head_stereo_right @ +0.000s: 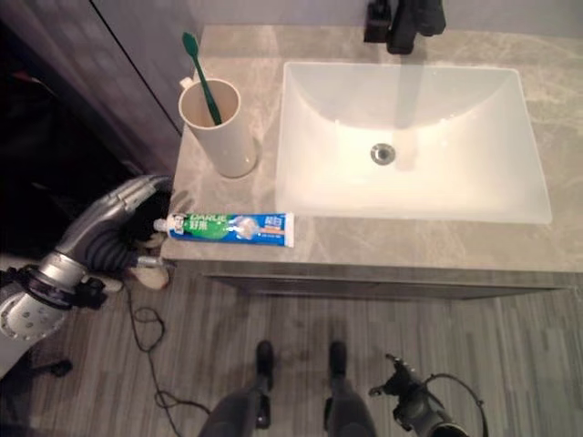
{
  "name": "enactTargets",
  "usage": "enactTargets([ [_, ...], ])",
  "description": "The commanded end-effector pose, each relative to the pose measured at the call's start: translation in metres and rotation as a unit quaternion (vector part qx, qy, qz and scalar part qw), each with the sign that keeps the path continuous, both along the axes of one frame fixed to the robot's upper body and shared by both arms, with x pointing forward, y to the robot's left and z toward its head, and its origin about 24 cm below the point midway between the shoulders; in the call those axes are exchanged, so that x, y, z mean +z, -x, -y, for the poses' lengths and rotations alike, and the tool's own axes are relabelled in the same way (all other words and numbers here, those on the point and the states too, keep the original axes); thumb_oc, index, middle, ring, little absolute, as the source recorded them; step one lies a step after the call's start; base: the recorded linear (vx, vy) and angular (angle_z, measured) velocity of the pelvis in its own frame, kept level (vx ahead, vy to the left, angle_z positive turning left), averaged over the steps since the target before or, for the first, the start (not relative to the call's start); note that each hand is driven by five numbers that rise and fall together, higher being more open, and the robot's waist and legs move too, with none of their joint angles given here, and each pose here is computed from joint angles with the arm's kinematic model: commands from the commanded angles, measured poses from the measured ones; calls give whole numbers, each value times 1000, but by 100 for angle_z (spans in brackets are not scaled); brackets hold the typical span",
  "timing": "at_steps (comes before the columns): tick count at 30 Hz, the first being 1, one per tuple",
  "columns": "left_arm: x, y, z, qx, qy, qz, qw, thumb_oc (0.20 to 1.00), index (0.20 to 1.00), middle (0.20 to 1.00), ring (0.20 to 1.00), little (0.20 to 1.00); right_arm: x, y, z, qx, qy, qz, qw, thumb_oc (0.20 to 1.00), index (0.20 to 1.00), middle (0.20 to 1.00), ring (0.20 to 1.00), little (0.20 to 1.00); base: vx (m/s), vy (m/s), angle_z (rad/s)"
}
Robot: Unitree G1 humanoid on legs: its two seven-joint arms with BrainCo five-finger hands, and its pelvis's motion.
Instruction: Put brush and paste in cup on sink, flatten towel.
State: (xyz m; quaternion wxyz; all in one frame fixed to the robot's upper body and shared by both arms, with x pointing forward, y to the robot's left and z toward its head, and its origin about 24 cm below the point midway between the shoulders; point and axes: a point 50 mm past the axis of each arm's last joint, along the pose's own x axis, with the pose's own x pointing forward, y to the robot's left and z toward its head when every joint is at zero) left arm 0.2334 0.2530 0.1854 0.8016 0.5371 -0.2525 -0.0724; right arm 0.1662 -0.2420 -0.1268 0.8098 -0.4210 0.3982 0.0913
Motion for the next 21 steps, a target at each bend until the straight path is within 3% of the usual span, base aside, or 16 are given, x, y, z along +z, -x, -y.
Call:
enactTargets([
  [1,5,5,-2,-2,12,31,999,1000,1000,1000,1000,1000,-8,19,-2,5,8,-20,1000,1000,1000,1000,1000,1000,0,0,0],
  [21,-39,-11,-4,29,47,-52,997,1000,1000,1000,1000,1000,-4,15,11,-37,23,-5,999,1000,1000,1000,1000,1000,5,3,-3],
])
